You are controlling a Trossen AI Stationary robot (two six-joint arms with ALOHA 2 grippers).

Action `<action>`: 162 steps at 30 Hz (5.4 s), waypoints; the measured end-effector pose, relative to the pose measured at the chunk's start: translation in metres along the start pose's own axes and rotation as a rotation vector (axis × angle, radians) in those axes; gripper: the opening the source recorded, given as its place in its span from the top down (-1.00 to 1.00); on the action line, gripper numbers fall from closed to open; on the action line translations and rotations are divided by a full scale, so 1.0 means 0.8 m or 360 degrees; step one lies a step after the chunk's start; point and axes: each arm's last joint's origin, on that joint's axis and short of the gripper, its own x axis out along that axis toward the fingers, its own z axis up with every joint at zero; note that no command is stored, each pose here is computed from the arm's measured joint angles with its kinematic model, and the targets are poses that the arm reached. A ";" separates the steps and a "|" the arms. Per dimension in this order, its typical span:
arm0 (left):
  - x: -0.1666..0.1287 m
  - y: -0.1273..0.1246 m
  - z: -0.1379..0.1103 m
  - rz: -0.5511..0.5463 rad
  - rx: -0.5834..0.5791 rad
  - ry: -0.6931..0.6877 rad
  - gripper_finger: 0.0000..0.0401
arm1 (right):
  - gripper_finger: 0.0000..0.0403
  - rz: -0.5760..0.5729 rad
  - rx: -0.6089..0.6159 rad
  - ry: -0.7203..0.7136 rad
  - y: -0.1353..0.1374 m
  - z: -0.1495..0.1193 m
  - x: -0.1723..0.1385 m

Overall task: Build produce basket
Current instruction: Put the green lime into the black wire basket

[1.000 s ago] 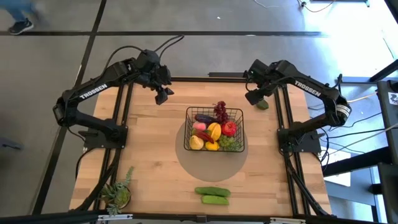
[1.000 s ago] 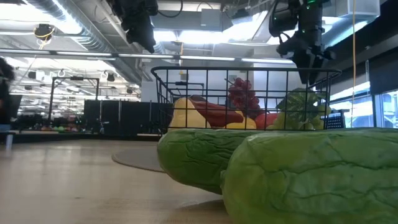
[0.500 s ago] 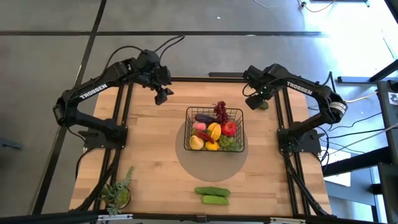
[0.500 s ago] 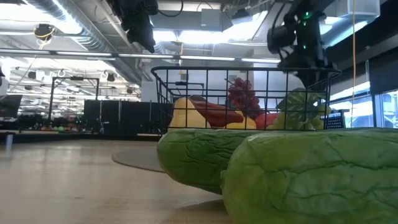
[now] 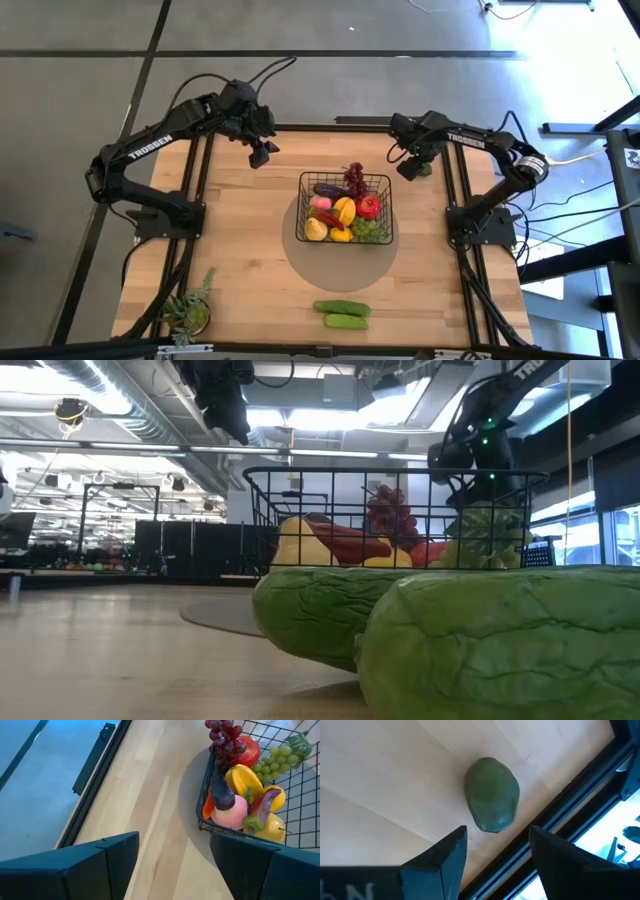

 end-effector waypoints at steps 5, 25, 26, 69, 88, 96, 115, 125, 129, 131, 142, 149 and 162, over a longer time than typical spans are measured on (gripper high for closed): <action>0.000 -0.003 0.000 -0.0136 0.0107 -0.0026 -0.17 | -0.03 0.0000 -0.0002 0.0006 0.001 0.002 0.002; 0.054 0.011 0.008 -0.0352 0.0379 -0.0067 -0.17 | -0.03 0.0080 0.0004 0.0018 0.003 0.002 0.002; 0.055 0.011 0.008 -0.0331 0.0383 -0.0058 -0.17 | -0.03 0.0080 0.0004 0.0018 0.003 0.001 0.002; 0.057 0.014 0.007 0.0003 0.0405 0.0061 -0.17 | -0.03 0.0211 0.0070 0.0024 0.001 0.003 0.003; 0.057 0.014 0.007 0.0004 0.0405 0.0060 -0.17 | -0.76 0.0061 0.0035 0.0005 -0.004 0.004 0.004; 0.057 0.014 0.007 0.0004 0.0405 0.0060 -0.17 | -0.76 -0.0033 0.0051 -0.0059 0.000 0.003 0.025; 0.057 0.015 0.008 0.0006 0.0406 0.0052 -0.17 | -0.75 0.0076 0.0080 -0.0147 0.003 -0.007 0.078; 0.057 0.015 0.008 0.0007 0.0406 0.0053 -0.17 | -0.29 0.0191 0.0161 -0.0192 0.006 -0.004 0.080; 0.057 0.015 0.008 0.0007 0.0406 0.0053 -0.17 | -0.02 0.0255 0.0185 -0.0216 0.007 -0.002 0.079; 0.057 0.015 0.008 0.0007 0.0406 0.0052 -0.17 | 0.09 0.0264 0.0213 -0.0219 0.007 -0.001 0.079; 0.057 0.015 0.008 0.0006 0.0406 0.0052 -0.17 | 0.13 0.0292 0.0295 -0.0124 0.004 0.000 0.065; 0.057 0.014 0.008 0.0006 0.0406 0.0052 -0.17 | 0.13 0.0283 0.0392 -0.0049 -0.003 0.009 0.021; 0.057 0.014 0.008 0.0006 0.0407 0.0053 -0.17 | 0.14 0.0391 0.0340 -0.0220 0.005 0.020 -0.124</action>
